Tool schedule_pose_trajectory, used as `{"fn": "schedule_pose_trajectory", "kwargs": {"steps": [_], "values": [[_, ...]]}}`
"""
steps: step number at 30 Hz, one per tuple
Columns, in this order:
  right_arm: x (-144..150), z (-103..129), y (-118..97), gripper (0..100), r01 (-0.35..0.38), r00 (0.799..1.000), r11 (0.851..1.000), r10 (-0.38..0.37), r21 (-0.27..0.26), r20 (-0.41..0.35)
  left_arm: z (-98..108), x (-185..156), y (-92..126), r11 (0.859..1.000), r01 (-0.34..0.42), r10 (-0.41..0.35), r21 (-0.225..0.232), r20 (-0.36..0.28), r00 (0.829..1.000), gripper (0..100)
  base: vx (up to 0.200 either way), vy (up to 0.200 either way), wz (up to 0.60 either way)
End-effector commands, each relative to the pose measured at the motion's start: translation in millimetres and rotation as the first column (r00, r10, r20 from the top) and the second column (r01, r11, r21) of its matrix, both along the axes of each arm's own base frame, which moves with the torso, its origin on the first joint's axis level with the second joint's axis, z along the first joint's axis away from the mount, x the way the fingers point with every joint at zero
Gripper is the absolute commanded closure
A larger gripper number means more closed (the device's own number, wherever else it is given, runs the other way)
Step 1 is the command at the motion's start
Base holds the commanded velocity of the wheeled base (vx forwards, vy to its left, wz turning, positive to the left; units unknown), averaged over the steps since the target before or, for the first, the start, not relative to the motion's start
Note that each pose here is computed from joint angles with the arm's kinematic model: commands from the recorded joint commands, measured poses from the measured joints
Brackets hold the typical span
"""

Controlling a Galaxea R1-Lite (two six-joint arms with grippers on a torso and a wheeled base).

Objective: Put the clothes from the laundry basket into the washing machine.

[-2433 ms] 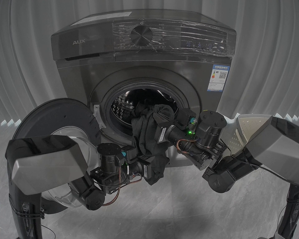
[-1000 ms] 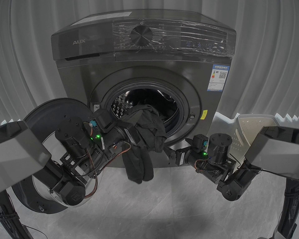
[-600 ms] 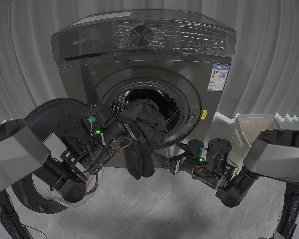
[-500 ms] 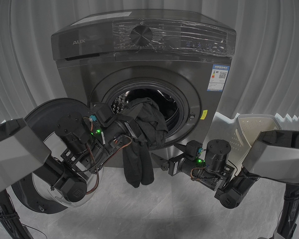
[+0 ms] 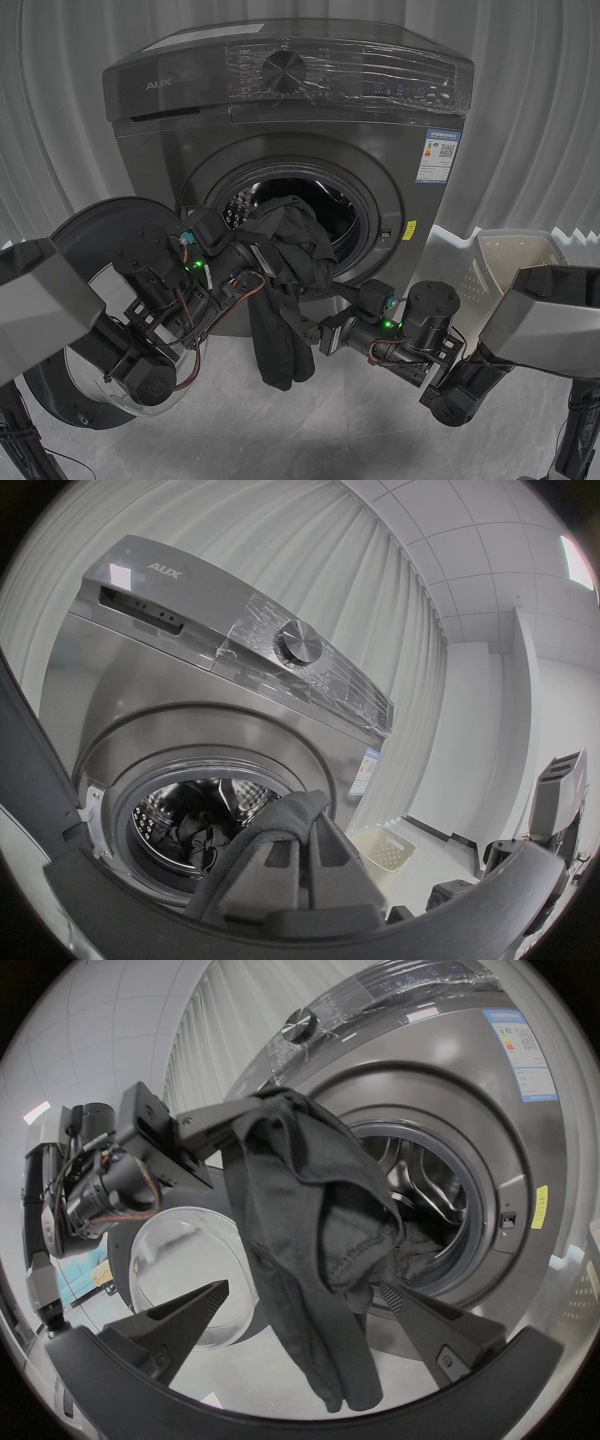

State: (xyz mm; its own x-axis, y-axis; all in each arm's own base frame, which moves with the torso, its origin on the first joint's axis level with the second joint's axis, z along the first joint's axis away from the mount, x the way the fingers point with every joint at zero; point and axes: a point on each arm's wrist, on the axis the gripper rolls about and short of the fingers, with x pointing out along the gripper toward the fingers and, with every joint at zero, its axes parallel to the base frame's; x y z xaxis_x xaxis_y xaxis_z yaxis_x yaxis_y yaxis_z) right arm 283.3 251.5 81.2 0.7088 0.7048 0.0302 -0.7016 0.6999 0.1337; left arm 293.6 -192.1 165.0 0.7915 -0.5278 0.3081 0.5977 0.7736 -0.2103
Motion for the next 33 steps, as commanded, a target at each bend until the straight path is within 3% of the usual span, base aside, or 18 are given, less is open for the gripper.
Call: {"fn": "schedule_pose_trajectory", "kwargs": {"steps": [1, 13, 17, 28, 29, 33], "values": [[-4.1, 2.7, 6.3, 0, -0.038, 0.999, 0.999, 0.038, 0.015, 0.016, -3.6, 1.7, -1.6, 1.000, -0.019, 0.019, 0.000, -0.012, 1.000, 100, 0.000, 0.000, 0.00], [-5.0, -3.9, 22.6, 0, -0.074, 0.997, 0.997, 0.073, 0.029, 0.030, -3.6, 4.5, -3.8, 1.000, -0.031, 0.031, -0.005, -0.013, 0.999, 100, 0.000, 0.000, 0.00], [7.9, -14.9, 33.0, 0, -0.031, 0.999, 0.999, 0.030, 0.035, 0.030, -4.6, 5.7, -4.6, 1.000, -0.031, 0.031, -0.005, -0.013, 0.999, 100, 0.000, 0.000, 0.00], [33.9, -6.4, 49.9, 0, 0.063, 0.994, 0.992, -0.072, 0.106, 0.077, -9.5, 6.2, -4.8, 0.999, -0.032, 0.032, 0.004, -0.025, 0.999, 100, 0.000, 0.000, 0.00], [34.9, -7.1, 49.7, 100, 0.071, 0.994, 0.992, -0.079, 0.107, 0.075, -9.9, 6.1, -4.7, 0.999, -0.032, 0.032, 0.005, -0.027, 0.999, 100, 0.000, 0.000, 0.00], [37.1, -4.1, 47.8, 100, 0.083, 0.993, 0.989, -0.093, 0.120, 0.075, -9.7, 6.3, -4.9, 0.999, -0.032, 0.032, 0.005, -0.027, 0.999, 100, 0.000, 0.000, 0.00]]}}
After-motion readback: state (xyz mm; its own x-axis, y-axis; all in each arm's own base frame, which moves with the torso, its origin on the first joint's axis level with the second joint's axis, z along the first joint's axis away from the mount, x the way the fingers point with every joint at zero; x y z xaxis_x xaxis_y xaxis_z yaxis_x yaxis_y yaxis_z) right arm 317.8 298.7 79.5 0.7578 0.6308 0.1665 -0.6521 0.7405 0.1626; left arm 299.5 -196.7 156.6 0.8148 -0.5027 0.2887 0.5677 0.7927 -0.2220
